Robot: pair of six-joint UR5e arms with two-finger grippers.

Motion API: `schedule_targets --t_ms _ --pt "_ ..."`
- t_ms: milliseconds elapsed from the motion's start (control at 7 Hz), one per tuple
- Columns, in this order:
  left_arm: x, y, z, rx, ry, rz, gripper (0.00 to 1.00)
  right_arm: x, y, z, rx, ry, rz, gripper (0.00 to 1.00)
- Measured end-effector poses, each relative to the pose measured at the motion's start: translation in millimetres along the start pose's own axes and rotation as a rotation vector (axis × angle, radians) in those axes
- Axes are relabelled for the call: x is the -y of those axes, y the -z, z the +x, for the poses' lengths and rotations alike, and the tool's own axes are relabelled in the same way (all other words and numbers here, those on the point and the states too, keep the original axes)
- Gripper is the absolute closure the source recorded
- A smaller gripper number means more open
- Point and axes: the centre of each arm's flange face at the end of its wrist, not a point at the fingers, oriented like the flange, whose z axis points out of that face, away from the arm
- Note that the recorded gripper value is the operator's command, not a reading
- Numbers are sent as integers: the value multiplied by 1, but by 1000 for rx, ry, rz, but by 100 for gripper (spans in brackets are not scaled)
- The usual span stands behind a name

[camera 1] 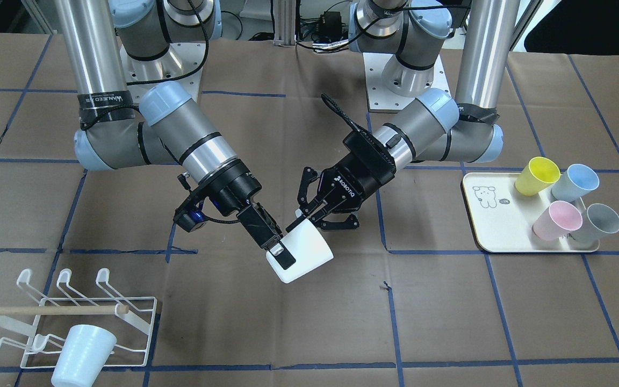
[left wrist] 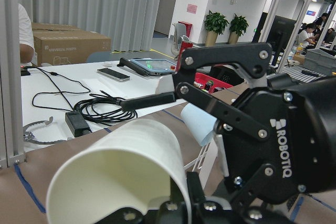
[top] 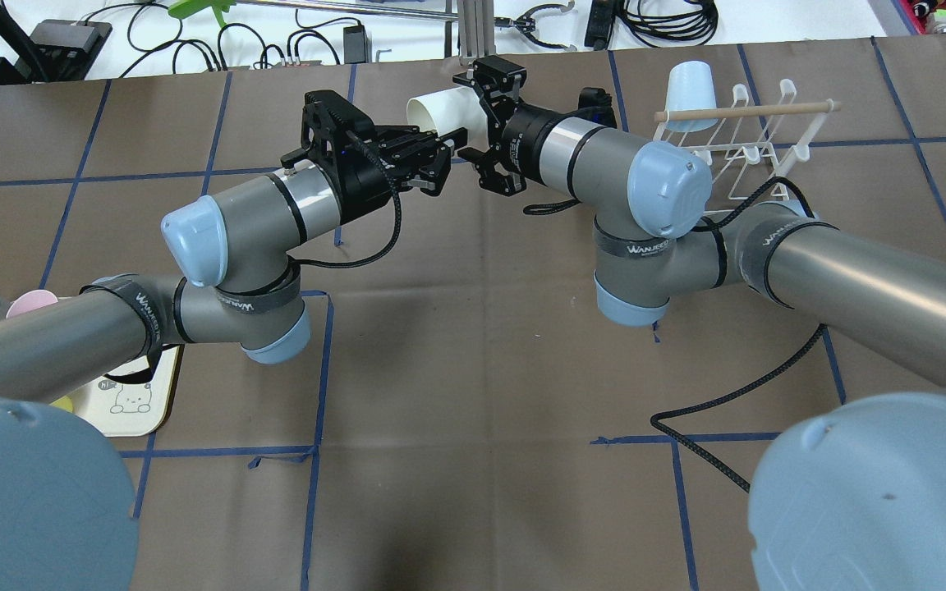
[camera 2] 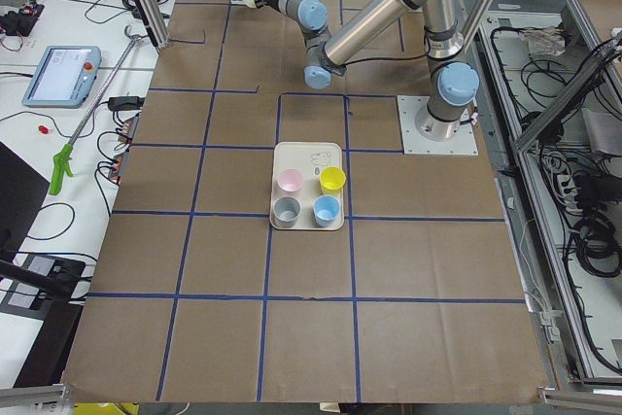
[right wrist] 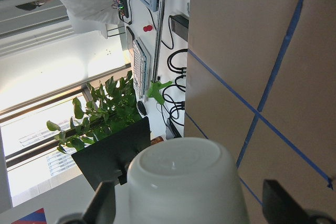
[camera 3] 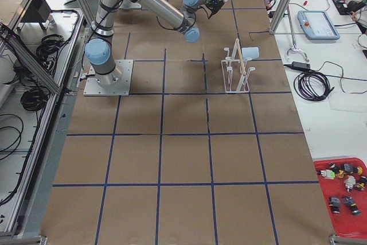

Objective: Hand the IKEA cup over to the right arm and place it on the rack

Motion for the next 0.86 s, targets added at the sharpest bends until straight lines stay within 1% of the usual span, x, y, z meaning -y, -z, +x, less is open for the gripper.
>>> schedule_targets --t_ms 286,429,571,714,857 --pt "0 0 0 1 -1 1 94 -2 -5 0 -11 -2 -5 4" --pt "0 0 0 2 -1 1 94 -3 -8 1 -13 -2 -8 7" --pt "0 0 -1 5 -1 0 94 -4 -10 1 -15 -1 -11 17" --pt "0 0 -1 6 -1 0 93 -4 -10 1 -15 -1 -12 33" --pt "1 0 -1 7 -1 1 93 -4 -11 0 -12 0 -14 41"
